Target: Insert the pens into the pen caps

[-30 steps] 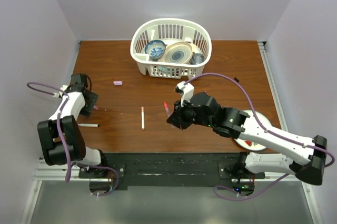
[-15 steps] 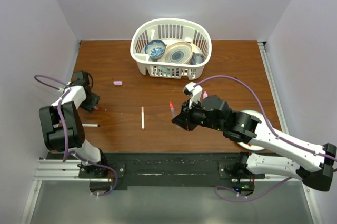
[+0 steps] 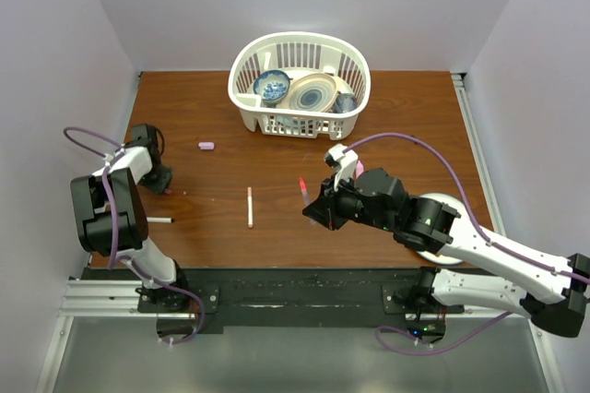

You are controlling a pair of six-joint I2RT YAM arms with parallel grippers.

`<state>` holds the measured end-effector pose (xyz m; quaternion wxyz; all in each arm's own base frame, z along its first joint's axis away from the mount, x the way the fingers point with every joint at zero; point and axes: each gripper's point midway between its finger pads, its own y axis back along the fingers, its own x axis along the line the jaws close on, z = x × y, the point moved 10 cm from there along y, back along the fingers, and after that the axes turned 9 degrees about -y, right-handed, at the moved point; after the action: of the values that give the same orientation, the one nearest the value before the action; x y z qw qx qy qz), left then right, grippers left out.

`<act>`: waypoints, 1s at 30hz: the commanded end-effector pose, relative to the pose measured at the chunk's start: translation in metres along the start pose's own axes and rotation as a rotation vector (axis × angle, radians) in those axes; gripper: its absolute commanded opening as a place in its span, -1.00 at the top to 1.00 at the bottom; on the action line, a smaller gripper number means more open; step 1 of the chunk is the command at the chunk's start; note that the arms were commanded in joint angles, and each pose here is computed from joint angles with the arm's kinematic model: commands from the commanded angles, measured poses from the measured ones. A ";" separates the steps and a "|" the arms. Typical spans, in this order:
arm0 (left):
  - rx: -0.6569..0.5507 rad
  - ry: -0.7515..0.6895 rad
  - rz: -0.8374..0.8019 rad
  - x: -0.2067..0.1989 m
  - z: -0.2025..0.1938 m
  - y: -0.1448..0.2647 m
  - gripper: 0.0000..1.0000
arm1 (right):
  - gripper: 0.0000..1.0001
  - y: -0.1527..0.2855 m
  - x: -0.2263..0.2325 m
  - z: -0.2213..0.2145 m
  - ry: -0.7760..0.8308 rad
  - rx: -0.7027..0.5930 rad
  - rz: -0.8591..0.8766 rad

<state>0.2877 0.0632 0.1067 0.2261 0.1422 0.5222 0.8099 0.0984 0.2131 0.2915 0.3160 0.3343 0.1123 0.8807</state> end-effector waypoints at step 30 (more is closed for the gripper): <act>-0.068 -0.578 -1.455 -0.038 -0.126 0.199 1.00 | 1.00 -0.048 -0.010 -0.052 -0.275 -0.068 0.240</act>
<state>0.2372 -0.0937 0.2004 0.7237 0.0565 0.4271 0.5391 0.0927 0.2289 0.2196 0.2843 0.4257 0.0752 0.8557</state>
